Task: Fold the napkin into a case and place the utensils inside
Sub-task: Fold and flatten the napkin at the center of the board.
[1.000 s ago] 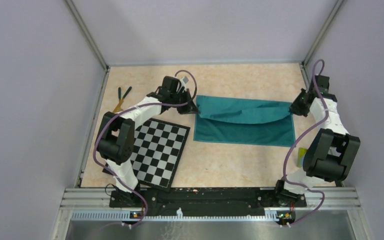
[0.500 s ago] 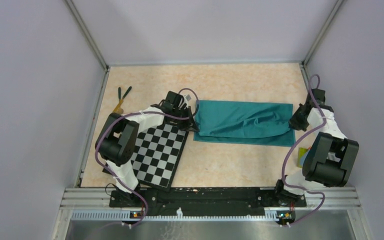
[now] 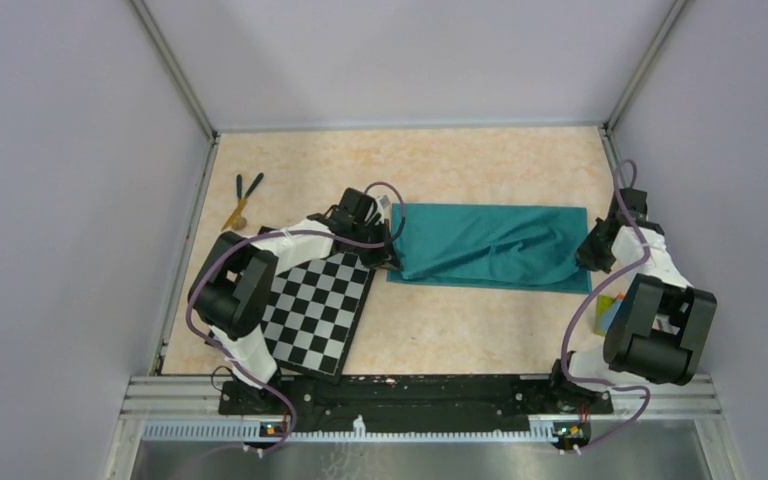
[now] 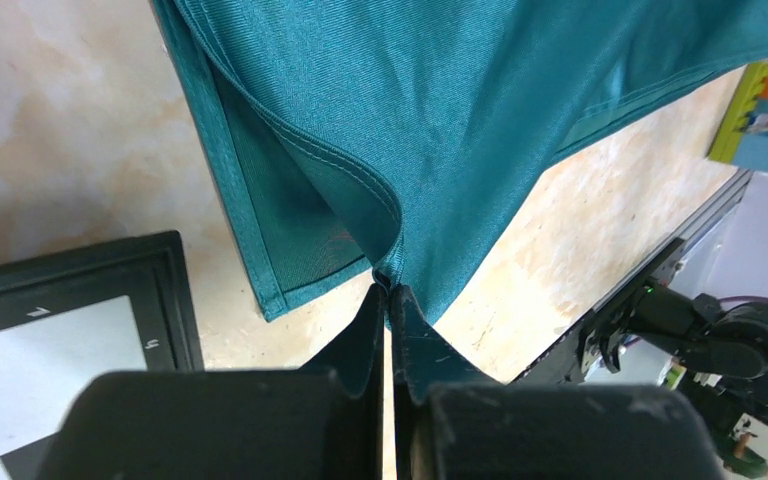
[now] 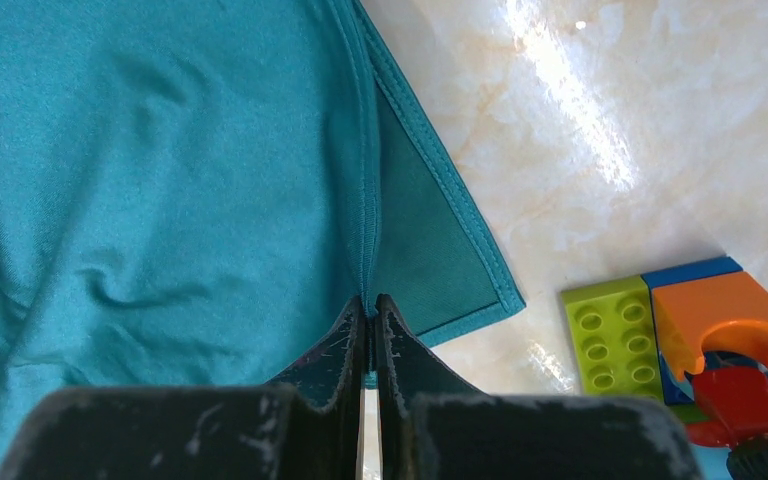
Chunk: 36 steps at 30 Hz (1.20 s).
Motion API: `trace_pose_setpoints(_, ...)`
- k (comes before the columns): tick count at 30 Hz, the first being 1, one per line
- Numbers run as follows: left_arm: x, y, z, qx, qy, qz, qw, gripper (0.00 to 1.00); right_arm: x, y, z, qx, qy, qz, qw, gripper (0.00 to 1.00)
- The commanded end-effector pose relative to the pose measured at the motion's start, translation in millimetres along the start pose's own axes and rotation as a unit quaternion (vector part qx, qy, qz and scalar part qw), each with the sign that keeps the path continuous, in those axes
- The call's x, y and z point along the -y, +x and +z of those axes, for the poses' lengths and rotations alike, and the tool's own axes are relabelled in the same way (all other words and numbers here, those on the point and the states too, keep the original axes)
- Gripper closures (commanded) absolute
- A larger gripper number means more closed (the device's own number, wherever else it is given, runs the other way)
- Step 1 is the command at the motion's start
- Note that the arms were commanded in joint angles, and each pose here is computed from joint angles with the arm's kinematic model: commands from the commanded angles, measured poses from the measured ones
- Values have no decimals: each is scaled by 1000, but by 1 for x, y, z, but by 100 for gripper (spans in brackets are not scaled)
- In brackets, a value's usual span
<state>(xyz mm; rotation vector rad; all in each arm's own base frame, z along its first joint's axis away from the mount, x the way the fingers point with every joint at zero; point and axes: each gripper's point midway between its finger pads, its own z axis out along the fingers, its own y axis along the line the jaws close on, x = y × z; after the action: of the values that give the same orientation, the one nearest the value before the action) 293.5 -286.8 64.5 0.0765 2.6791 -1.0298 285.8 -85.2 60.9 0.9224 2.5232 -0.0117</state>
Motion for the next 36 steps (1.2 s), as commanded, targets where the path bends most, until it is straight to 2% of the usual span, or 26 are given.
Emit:
trace_pose_setpoints(1, -3, 9, 5, 0, -16, 8, 1000, 100, -1, -5, 1, 13, -4, 1, 1000, 100)
trace_pose_setpoints(9, -6, -7, -12, 30, -52, 24, 998, 100, 3, -17, -16, 45, 5, 3, 999, 100)
trace_pose_setpoints(19, -17, 5, 2, 5, -51, 12, 999, 100, 3, -11, -3, 28, 8, 3, 1000, 100)
trace_pose_setpoints(36, -22, 5, 7, 0, -61, 13, 998, 100, 4, -1, 24, 4, 11, 6, 1000, 100)
